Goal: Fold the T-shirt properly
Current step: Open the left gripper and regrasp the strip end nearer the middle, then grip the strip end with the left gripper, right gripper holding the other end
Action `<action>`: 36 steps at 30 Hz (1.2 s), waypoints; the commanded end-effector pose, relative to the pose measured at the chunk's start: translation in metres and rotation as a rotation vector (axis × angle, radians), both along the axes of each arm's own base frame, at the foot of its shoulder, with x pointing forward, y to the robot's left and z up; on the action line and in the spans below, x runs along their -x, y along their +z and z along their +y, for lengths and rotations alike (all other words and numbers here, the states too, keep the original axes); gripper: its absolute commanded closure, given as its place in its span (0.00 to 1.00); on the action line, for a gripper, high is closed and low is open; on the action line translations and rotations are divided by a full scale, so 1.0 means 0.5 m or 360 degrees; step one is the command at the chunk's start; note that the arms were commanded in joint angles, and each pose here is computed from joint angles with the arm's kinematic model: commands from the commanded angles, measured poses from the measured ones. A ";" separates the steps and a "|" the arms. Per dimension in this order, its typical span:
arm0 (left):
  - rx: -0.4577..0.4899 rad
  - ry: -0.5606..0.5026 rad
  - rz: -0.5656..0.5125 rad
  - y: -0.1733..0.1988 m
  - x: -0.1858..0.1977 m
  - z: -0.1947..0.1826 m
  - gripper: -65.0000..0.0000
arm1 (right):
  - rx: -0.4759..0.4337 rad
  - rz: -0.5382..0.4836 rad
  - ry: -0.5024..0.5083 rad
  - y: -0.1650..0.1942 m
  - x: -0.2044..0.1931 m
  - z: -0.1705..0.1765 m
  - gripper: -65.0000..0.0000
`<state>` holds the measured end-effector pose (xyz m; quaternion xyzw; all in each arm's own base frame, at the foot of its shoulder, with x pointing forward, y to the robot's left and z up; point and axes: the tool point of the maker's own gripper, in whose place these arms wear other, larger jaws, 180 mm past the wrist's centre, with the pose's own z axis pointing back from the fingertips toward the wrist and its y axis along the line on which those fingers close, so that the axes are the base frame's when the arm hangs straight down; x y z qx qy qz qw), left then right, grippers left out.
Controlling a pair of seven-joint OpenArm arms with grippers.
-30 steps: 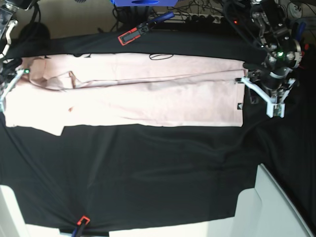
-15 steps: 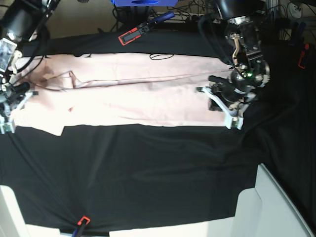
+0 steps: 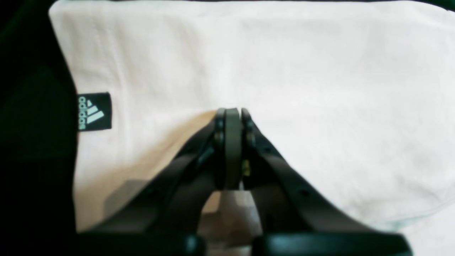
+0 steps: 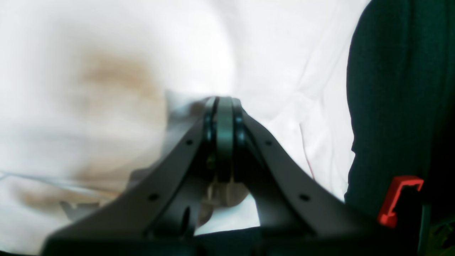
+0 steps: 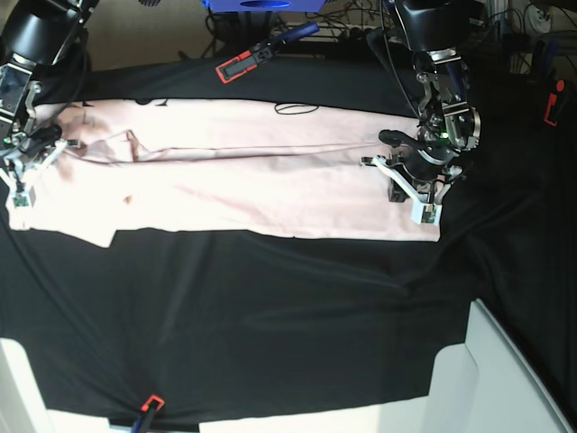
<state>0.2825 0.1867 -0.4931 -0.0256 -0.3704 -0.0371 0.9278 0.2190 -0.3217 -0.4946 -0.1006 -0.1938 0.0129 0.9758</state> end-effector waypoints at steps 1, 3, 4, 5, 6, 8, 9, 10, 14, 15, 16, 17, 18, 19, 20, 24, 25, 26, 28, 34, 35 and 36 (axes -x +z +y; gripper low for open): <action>-0.0065 -0.0016 0.0112 -0.015 0.018 0.008 1.00 | 0.0020 0.0054 0.0008 0.000 0.012 -0.008 1.00; -0.0090 -0.0016 0.0070 0.004 0.010 0.014 1.00 | 0.0044 0.0030 0.0011 0.012 0.003 -0.016 1.00; -0.0101 -0.0017 0.0051 0.012 0.007 0.017 1.00 | 0.0067 0.0002 0.0016 0.025 -0.005 -0.021 1.00; -0.0113 -0.0017 0.0027 0.023 0.002 0.019 1.00 | 0.0096 -0.0032 0.0021 0.042 -0.015 -0.026 1.00; -0.0128 -0.0017 0.0037 0.025 0.013 0.023 1.00 | 0.0131 -0.0076 0.0028 0.064 -0.027 -0.032 1.00; -0.0166 -0.0017 0.0043 0.040 0.020 0.031 1.00 | 0.0194 -0.0141 0.0054 0.099 -0.042 -0.036 1.00; -0.0185 -0.0017 0.0032 0.052 0.017 0.035 1.00 | 0.0220 -0.0168 0.0065 0.114 -0.047 -0.038 1.00; -0.0201 -0.0016 0.0026 0.061 0.019 0.039 1.00 | 0.0252 -0.0208 0.0072 0.134 -0.056 -0.042 1.00; -0.0283 -0.0014 -0.0090 0.124 0.002 0.054 1.00 | 0.0341 -0.0310 0.0093 0.190 -0.072 -0.049 1.00; -0.0304 0.0001 -0.0115 0.140 -0.001 0.063 1.00 | 0.0355 -0.0325 0.0097 0.198 -0.074 -0.050 1.00; -0.0327 0.0025 -0.0123 0.154 0.002 0.075 0.99 | 0.0369 -0.0340 0.0101 0.207 -0.075 -0.051 1.00; -0.0353 0.0060 -0.0136 0.175 0.003 0.090 0.97 | 0.0383 -0.0341 0.0105 0.212 -0.071 -0.052 1.00; -0.0386 0.0093 -0.0135 0.195 0.005 0.106 0.95 | 0.0398 -0.0335 0.0112 0.214 -0.063 -0.054 1.00; -0.0417 0.0127 -0.0118 0.211 0.008 0.121 0.91 | 0.0411 -0.0340 0.0117 0.219 -0.060 -0.054 1.00; -0.0440 0.0158 -0.0083 0.218 0.017 0.135 0.86 | 0.0422 -0.0339 0.0114 0.223 -0.054 -0.057 1.00; -0.0391 0.0271 -0.0029 0.233 0.043 0.171 0.56 | 0.0429 -0.0312 0.0111 0.217 -0.035 -0.060 1.00; -0.0348 0.0299 -0.0042 0.235 0.047 0.181 0.49 | 0.0429 -0.0304 0.0112 0.215 -0.032 -0.060 1.00; -0.0330 0.0317 -0.0042 0.239 0.051 0.197 0.44 | 0.0429 -0.0295 0.0113 0.212 -0.027 -0.060 1.00; -0.0260 0.0339 -0.0004 0.226 0.069 0.214 0.38 | 0.0424 -0.0277 0.0117 0.206 -0.019 -0.059 1.00; 0.0018 0.0364 0.0073 0.167 0.093 0.229 0.35 | 0.0421 -0.0259 0.0119 0.199 -0.011 -0.059 1.00; 0.0056 0.0372 0.0082 0.159 0.095 0.231 0.35 | 0.0419 -0.0247 0.0125 0.196 -0.006 -0.057 1.00; 0.0102 0.0383 0.0095 0.149 0.098 0.231 0.34 | 0.0420 -0.0238 0.0134 0.193 0.000 -0.055 1.00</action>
